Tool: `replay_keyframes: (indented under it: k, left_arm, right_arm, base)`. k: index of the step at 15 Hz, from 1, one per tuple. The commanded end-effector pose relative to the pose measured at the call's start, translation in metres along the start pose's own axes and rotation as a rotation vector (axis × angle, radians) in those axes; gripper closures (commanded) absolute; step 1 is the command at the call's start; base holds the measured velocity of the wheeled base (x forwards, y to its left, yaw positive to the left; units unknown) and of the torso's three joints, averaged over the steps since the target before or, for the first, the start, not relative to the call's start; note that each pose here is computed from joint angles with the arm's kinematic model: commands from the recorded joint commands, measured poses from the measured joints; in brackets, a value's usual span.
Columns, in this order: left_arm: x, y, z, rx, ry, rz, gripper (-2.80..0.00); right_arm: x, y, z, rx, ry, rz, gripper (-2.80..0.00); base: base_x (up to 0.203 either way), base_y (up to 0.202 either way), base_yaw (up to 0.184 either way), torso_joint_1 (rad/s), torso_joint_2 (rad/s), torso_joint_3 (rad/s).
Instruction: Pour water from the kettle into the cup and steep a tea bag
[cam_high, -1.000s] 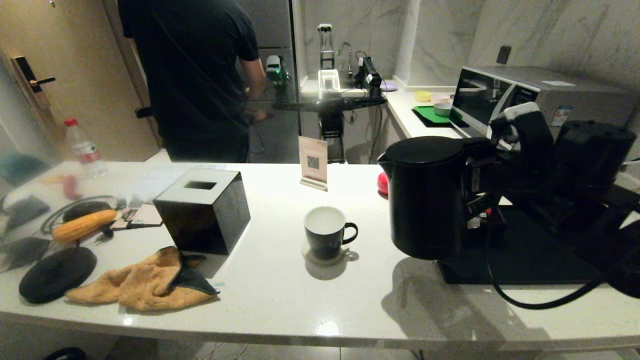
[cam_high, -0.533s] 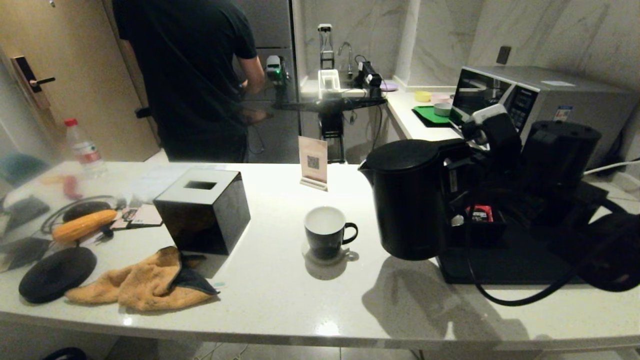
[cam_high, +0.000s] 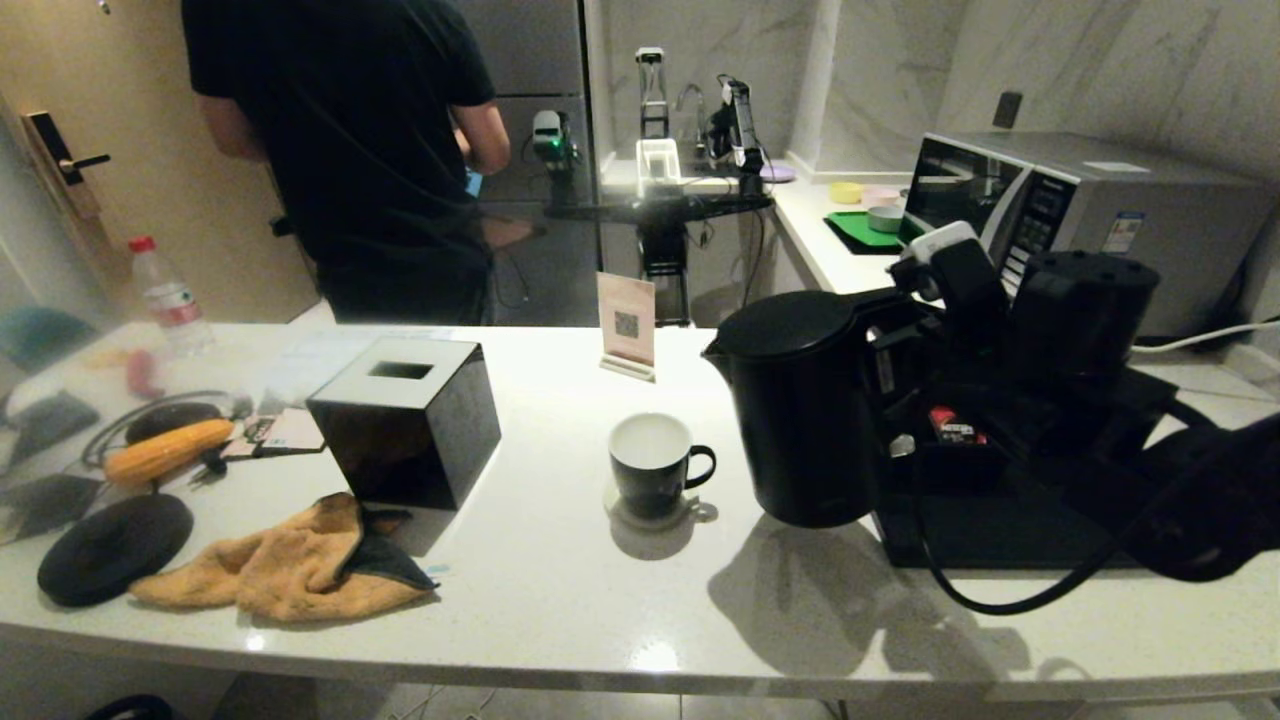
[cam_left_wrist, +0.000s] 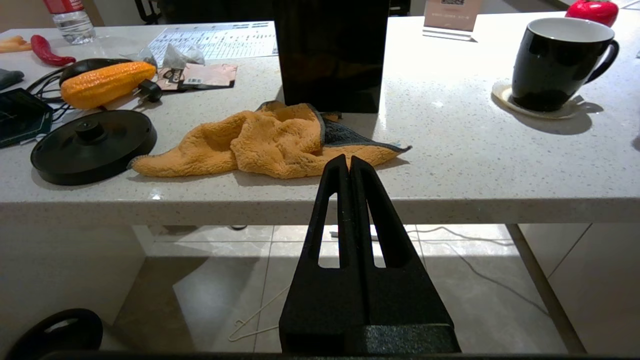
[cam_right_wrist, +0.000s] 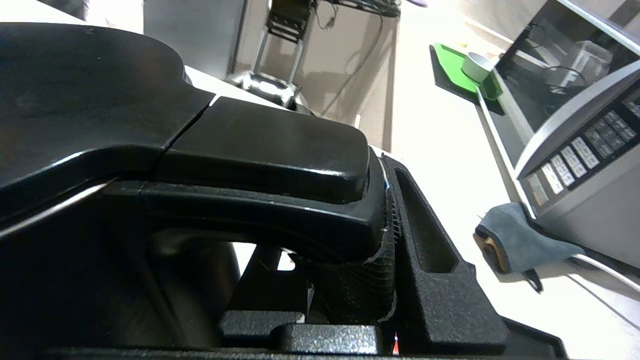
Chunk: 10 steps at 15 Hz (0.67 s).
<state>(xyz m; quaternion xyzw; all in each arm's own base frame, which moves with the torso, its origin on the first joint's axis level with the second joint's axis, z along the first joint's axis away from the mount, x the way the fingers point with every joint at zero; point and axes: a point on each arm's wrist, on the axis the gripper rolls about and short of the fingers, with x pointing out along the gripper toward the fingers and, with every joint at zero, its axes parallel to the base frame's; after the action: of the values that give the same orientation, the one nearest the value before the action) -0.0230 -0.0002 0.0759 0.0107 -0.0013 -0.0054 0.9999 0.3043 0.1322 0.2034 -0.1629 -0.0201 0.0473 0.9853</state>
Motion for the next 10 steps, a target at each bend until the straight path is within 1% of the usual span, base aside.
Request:
replay_keyframes:
  k: [1,4,7,10]
  left_arm:
    - [0.000,0.000,0.000,0.000,0.001,0.000,0.00]
    - [0.000,0.000,0.000,0.000,0.001,0.000,0.00]
    - [0.000,0.000,0.000,0.000,0.001,0.000,0.00]
    - [0.000,0.000,0.000,0.000,0.001,0.000,0.00]
  right_arm:
    - [0.001,0.005,-0.001,-0.007,0.004,-0.005,0.00]
    - [0.001,0.008,-0.001,-0.032,0.010,-0.011,0.00]
    - [0.003,0.015,0.001,-0.054,0.001,0.007,0.00]
    - [0.006,0.019,0.003,-0.104,-0.007,0.011,0.00]
  base:
    - [0.000,0.000,0.000,0.000,0.00,0.000]
    - [0.000,0.000,0.000,0.000,0.00,0.000]
    - [0.000,0.000,0.000,0.000,0.00,0.000]
    - [0.000,0.000,0.000,0.000,0.00,0.000]
